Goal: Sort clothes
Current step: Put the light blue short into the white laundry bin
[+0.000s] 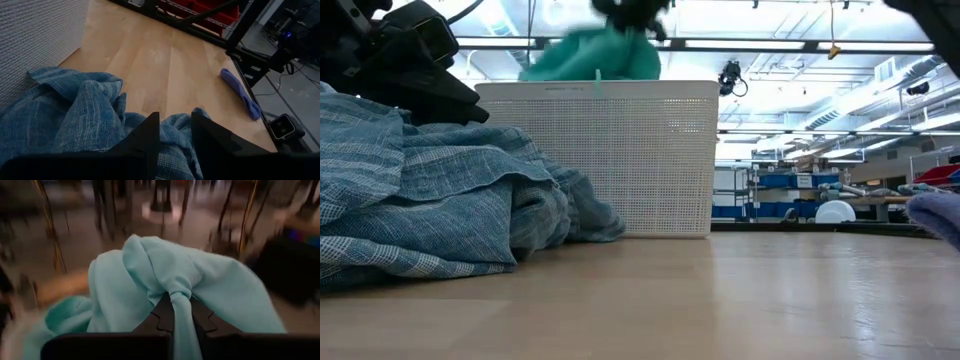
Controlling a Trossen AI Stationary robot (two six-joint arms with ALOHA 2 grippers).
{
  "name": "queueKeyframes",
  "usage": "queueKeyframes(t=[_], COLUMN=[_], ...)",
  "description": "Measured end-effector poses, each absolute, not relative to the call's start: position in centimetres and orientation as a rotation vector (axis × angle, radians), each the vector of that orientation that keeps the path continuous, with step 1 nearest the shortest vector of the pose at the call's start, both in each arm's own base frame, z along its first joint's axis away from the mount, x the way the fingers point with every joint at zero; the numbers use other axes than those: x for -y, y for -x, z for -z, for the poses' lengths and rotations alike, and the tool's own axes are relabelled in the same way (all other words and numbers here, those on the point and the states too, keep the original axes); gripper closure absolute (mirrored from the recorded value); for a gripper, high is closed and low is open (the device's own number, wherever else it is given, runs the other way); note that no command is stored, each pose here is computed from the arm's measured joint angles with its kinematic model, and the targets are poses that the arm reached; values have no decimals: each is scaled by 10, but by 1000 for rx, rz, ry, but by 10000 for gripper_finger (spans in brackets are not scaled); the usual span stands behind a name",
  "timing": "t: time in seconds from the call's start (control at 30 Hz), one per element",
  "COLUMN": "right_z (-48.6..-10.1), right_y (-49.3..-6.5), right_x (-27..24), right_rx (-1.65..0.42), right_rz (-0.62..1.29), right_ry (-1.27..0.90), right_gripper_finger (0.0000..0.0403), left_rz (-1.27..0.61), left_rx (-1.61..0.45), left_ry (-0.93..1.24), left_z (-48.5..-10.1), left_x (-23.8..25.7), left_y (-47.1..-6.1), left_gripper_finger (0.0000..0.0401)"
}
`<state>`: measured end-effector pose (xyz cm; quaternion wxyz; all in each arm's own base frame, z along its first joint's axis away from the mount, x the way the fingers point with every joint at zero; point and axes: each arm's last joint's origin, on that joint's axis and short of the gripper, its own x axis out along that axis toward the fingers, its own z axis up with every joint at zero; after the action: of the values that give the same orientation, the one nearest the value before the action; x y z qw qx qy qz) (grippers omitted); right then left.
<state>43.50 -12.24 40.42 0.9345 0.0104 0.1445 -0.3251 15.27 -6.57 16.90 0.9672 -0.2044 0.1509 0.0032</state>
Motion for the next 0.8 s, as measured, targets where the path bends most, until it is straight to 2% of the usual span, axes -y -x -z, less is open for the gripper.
queueKeyframes(t=[0.1,0.3,0.47,0.63,0.8], right_z=[-358,-272,-218,-209,-233], right_y=[-454,-492,-501,-495,-485], right_x=[131,139,153,169,171], right_rx=[-450,-635,-739,-776,-751], right_rz=[666,540,602,627,583], right_ry=[-78,-167,-295,-393,-419], right_gripper_finger=[387,370,351,318,278], left_rz=[-7,-8,-8,-9,-9], left_rx=[-305,-304,-304,-306,-308], left_ry=[413,413,413,413,411], left_z=[-169,-169,-169,-169,-169], left_x=[66,66,66,66,66], left_y=[-153,-153,-153,-153,-153], left_gripper_finger=[284,284,284,284,284])
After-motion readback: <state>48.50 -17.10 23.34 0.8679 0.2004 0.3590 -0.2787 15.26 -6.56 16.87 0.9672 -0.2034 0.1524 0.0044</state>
